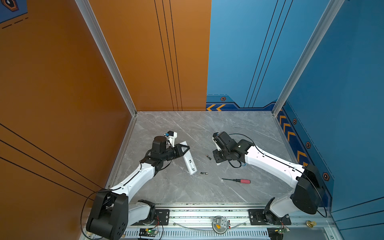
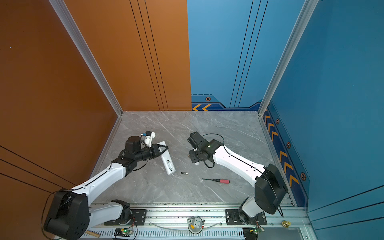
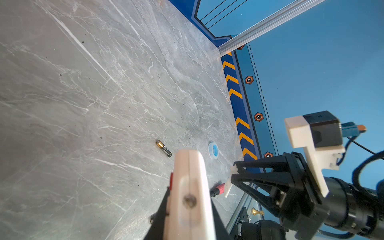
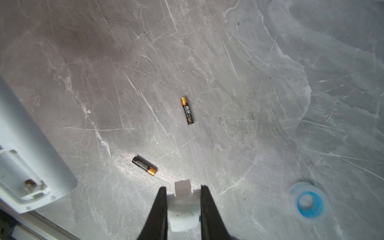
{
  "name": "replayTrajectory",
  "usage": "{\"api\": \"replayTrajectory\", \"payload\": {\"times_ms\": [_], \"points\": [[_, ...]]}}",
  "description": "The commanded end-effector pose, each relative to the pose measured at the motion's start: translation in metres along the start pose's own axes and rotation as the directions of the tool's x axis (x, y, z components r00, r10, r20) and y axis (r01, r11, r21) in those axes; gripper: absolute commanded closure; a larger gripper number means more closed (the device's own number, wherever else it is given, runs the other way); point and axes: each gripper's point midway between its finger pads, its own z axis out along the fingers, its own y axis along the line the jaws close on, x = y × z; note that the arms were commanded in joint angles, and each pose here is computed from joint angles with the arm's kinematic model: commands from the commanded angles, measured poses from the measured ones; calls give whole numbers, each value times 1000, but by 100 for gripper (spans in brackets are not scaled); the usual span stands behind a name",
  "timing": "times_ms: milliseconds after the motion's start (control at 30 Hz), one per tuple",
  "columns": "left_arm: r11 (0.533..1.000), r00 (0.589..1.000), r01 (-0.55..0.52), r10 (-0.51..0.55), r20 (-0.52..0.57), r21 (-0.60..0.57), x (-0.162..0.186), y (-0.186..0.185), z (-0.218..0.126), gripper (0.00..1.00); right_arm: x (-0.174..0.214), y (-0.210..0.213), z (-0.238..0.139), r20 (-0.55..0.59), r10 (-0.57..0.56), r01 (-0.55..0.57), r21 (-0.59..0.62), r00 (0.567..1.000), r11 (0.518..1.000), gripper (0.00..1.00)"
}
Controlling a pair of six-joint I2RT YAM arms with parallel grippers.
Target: Load the batteries into the remote control
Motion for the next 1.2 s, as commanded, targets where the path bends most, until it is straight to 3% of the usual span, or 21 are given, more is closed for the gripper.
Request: {"api": "replayTrajectory", "payload": {"times_ms": [0, 467, 1167], "points": [[999, 1000, -18, 18, 2, 30, 0, -5, -5, 100, 16, -17, 13, -70, -25, 29, 66, 997, 997, 85], [998, 1000, -15, 15, 6, 56, 0, -7, -5, 100, 45, -40, 57, -215, -34, 62, 125, 976, 990, 85], [997, 1000, -13, 11, 17, 80, -2, -9, -8, 100, 69, -61, 93, -287, 58, -17, 143, 956, 990, 85]]}}
